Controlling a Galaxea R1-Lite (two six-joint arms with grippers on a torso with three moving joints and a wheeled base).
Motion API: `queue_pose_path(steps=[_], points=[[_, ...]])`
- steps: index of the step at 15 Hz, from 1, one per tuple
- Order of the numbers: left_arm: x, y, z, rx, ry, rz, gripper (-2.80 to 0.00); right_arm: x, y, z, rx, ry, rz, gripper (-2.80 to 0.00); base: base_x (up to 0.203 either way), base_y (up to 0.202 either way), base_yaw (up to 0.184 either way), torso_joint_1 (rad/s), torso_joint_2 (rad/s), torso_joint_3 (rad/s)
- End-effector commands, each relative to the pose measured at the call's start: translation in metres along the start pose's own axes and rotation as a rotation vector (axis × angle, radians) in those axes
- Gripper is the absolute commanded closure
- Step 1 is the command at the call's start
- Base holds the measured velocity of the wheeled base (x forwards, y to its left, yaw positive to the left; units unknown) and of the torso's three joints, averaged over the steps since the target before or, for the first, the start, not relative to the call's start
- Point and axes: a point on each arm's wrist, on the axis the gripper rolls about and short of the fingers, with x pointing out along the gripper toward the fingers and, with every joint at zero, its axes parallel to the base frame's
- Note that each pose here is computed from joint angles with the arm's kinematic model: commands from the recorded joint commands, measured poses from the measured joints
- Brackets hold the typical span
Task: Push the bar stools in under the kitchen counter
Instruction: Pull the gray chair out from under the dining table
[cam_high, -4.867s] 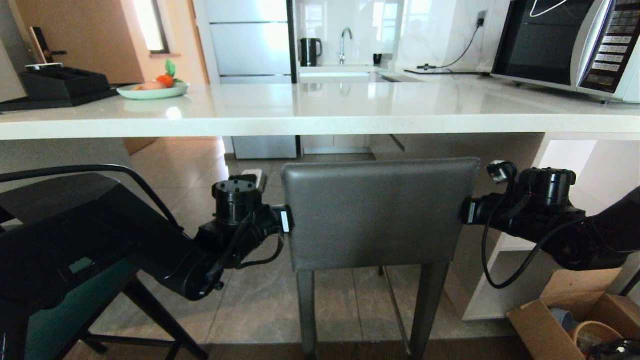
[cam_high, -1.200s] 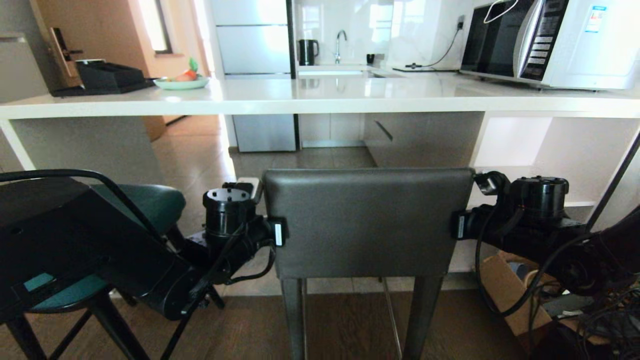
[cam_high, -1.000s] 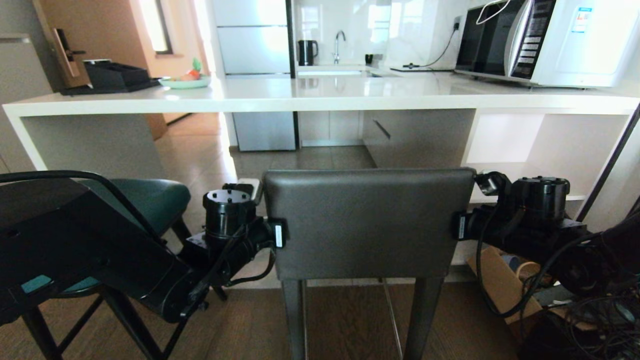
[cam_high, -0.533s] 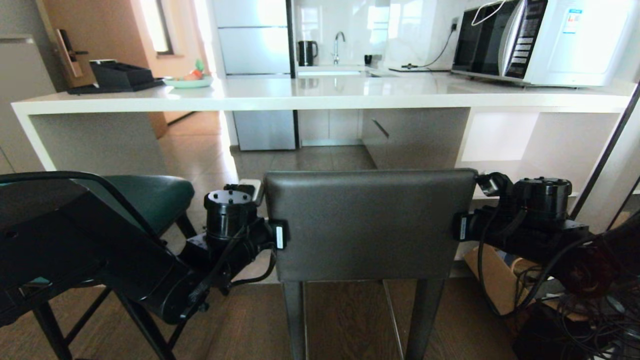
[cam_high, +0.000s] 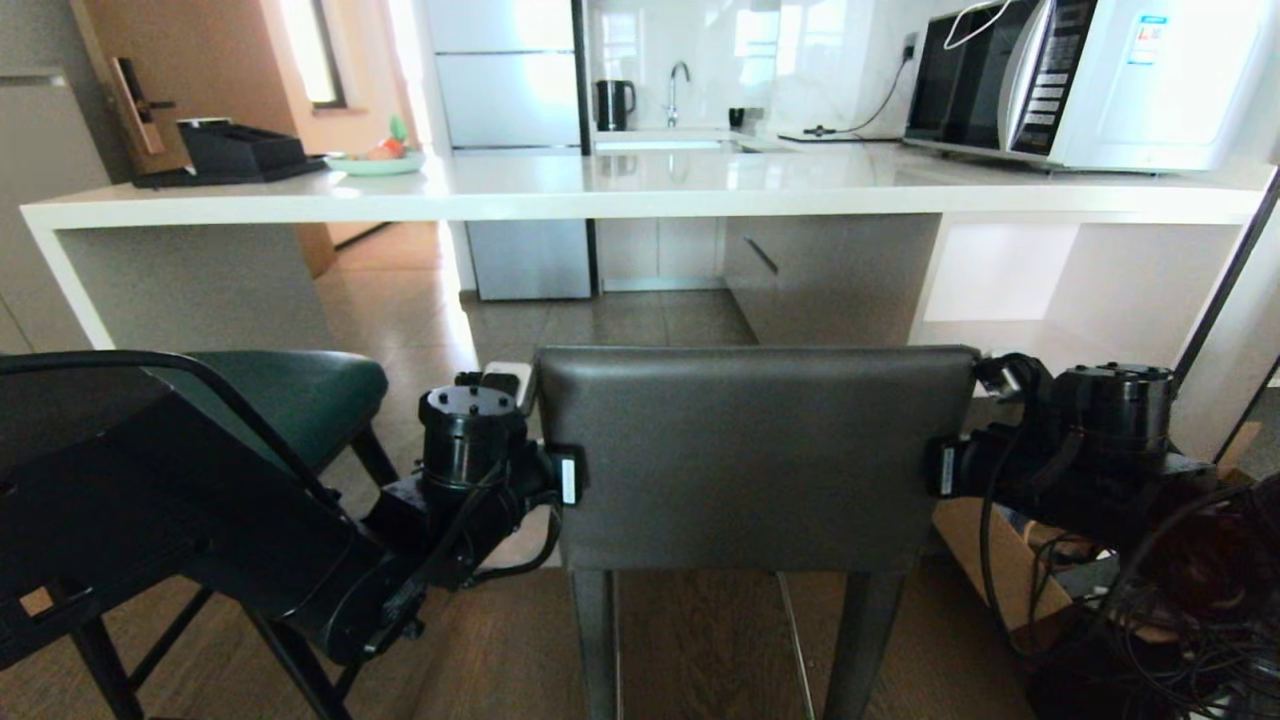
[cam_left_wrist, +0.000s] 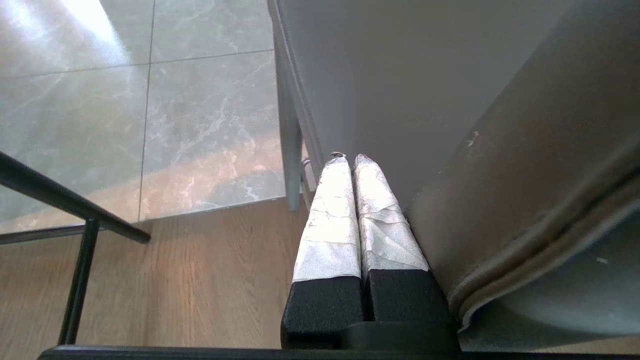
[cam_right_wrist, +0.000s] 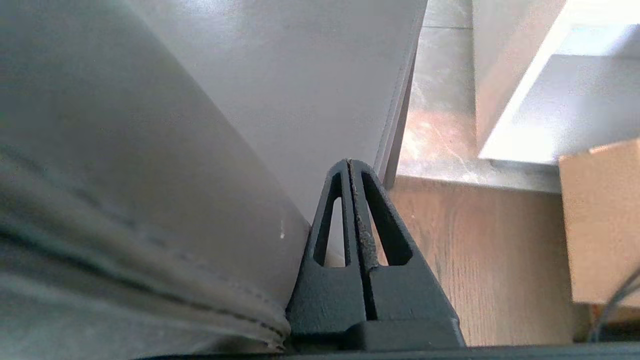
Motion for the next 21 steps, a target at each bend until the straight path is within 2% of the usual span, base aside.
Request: queue_pose_path(steps=[1, 6, 14, 17, 20, 21], points=[[-0.003, -0.009, 0.001, 0.003, -0.011, -0.032, 0.0, -0.004, 0.002, 0.007, 0.003, -0.033, 0.011, 0.0, 0.0, 0.0, 0.0, 0.0, 0.0, 0.0], [-0.005, -0.022, -0.006, 0.022, 0.007, -0.048, 0.0, 0.011, -0.008, 0.01, 0.023, -0.042, -0.016, 0.0, 0.0, 0.0, 0.0, 0.0, 0.0, 0.0], [-0.005, -0.009, 0.0, 0.001, -0.011, -0.008, 0.0, 0.007, -0.008, 0.015, 0.02, -0.059, -0.017, 0.0, 0.0, 0.0, 0.0, 0.0, 0.0, 0.0], [-0.006, 0.015, 0.009, -0.042, -0.03, 0.057, 0.0, 0.0, -0.019, 0.016, 0.03, -0.066, -0.051, 0.0, 0.0, 0.0, 0.0, 0.0, 0.0, 0.0], [-0.011, 0.062, 0.008, -0.088, -0.016, 0.173, 0.0, -0.008, -0.047, 0.014, 0.057, -0.07, -0.128, 0.0, 0.0, 0.0, 0.0, 0.0, 0.0, 0.0], [-0.019, 0.075, 0.013, -0.102, -0.025, 0.183, 0.0, -0.013, -0.053, 0.014, 0.064, -0.071, -0.149, 0.0, 0.0, 0.0, 0.0, 0.0, 0.0, 0.0]])
